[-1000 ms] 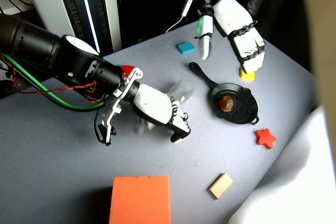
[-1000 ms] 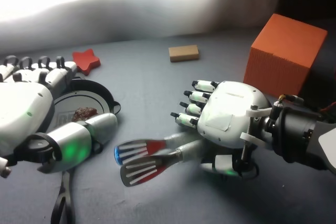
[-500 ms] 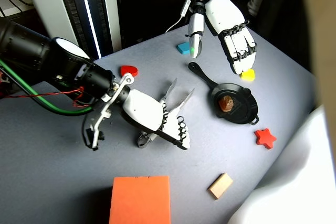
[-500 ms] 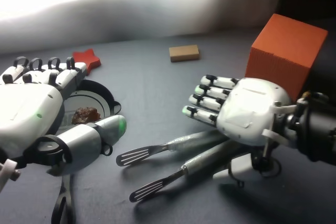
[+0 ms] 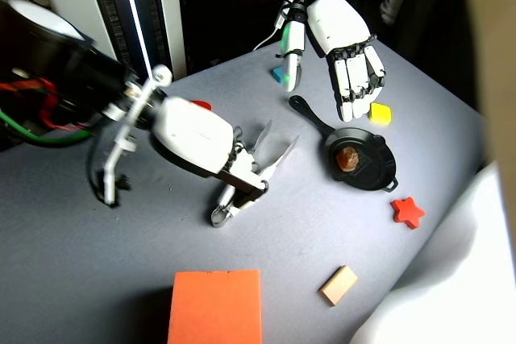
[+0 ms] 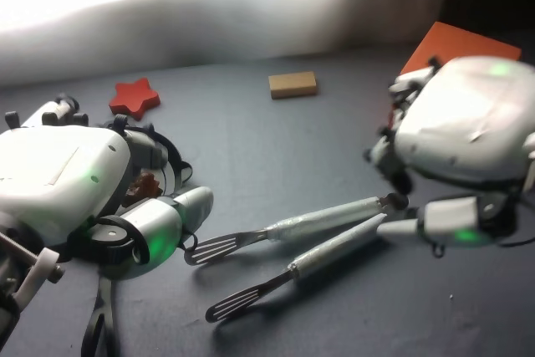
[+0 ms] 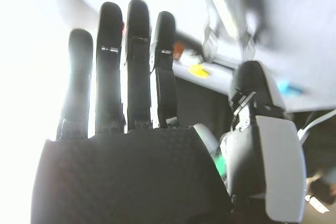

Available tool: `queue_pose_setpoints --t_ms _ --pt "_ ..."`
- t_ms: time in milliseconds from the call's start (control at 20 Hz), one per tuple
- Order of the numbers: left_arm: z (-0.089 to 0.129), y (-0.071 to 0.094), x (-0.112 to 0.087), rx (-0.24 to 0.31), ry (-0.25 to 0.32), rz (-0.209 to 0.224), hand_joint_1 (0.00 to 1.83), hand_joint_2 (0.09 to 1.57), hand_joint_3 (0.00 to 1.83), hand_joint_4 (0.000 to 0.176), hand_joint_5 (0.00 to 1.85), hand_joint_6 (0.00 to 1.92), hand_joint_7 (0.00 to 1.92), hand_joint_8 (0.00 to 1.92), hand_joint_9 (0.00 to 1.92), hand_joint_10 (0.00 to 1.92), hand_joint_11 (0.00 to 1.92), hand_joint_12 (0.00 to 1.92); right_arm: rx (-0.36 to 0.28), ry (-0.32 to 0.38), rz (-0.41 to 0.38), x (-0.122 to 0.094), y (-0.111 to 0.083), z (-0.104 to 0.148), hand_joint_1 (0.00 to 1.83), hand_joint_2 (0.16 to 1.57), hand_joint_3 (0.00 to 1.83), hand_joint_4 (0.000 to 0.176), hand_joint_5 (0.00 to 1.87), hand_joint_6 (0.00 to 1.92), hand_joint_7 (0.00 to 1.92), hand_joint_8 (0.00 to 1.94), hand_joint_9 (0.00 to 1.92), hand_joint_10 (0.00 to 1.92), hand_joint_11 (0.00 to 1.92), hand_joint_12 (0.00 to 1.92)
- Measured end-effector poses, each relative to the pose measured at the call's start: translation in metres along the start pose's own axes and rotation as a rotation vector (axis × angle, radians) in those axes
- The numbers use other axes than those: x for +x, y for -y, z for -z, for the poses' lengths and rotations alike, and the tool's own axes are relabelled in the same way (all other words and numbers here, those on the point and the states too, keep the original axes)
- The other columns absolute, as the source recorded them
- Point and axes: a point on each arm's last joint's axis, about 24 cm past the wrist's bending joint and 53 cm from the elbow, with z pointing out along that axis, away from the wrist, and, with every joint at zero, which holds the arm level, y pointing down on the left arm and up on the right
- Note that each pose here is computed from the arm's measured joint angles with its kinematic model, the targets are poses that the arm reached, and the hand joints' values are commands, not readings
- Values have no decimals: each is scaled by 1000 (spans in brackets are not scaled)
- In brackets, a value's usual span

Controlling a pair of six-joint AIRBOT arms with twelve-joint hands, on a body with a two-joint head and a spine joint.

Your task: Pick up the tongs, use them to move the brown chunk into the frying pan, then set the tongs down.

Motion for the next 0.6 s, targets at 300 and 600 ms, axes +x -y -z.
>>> queue_pose_setpoints --t_ms 300,600 --pt "0 -1 -3 -5 13 -1 261 1356 3 0 890 1498 995 1684 945 1862 859 1920 -20 43 -64 -28 -4 44 424 1401 18 0 1096 1670 1269 1900 1341 1921 1335 1921" --pt "0 -2 -4 -7 18 -1 698 1402 1 0 1012 1854 1127 1846 1143 1921 1108 1921 -40 44 -55 -34 -4 59 835 1420 24 176 1287 1920 1408 1941 1489 1921 1510 1921"
